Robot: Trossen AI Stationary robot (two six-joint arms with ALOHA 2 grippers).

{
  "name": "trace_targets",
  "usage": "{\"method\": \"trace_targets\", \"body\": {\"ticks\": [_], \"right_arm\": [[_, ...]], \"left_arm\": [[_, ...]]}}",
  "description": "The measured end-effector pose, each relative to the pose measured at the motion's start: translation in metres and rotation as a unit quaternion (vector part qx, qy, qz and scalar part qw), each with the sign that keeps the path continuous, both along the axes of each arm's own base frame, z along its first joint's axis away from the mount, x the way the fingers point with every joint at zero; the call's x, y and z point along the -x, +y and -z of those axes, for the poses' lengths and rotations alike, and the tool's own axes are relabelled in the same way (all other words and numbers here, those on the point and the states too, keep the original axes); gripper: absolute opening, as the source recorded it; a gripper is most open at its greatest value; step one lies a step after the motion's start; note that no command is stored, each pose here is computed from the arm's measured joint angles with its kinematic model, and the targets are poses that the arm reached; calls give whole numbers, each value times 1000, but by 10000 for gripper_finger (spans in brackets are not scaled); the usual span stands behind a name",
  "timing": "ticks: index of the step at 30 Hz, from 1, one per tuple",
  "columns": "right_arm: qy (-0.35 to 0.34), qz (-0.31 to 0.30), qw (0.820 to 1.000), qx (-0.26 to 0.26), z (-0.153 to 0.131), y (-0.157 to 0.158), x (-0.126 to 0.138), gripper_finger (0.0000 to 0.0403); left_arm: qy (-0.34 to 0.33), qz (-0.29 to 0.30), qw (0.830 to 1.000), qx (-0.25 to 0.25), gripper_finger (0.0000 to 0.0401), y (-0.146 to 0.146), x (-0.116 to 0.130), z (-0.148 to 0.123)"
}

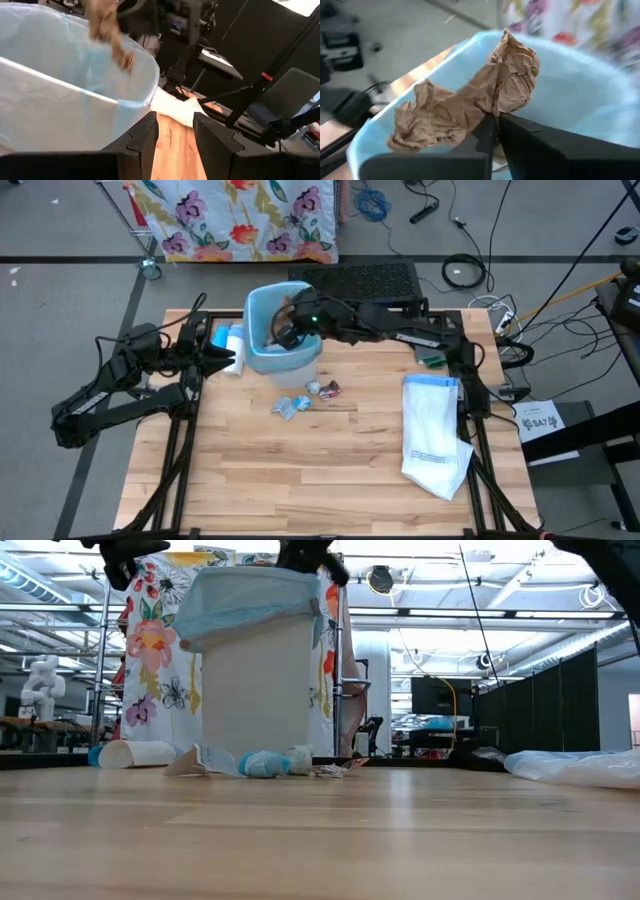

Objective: Place trash/remove bag and relplace
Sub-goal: Put the brown napkin into the white trash bin, then put the white paper into the white trash bin

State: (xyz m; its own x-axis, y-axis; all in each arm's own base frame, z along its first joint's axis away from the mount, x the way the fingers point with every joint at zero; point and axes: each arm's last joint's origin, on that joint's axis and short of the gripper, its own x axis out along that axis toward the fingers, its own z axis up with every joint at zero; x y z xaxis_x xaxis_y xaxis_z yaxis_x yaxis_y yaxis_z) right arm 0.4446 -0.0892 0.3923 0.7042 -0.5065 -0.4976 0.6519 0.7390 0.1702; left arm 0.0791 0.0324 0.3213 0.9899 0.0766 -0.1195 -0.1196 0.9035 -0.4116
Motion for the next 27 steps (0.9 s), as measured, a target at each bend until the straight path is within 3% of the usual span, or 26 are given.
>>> {"method": "trace_targets", "body": {"ticks": [5, 14, 21, 27], "right_arm": [[-13, -46, 996, -69, 8, -14, -3, 77], [-36, -45, 996, -70, -13, -17, 12, 165], [-34, -20, 992, -121, -25, -8, 32, 182], [15, -11, 988, -153, -41, 14, 66, 179]], "left_arm": [[6, 1, 1000, 0, 130, 0, 0, 1], [31, 1, 999, 14, 130, -1, 1, 7], [44, 3, 999, -26, 130, -5, 9, -4], [83, -74, 992, -59, 130, -12, 30, -26]]}}
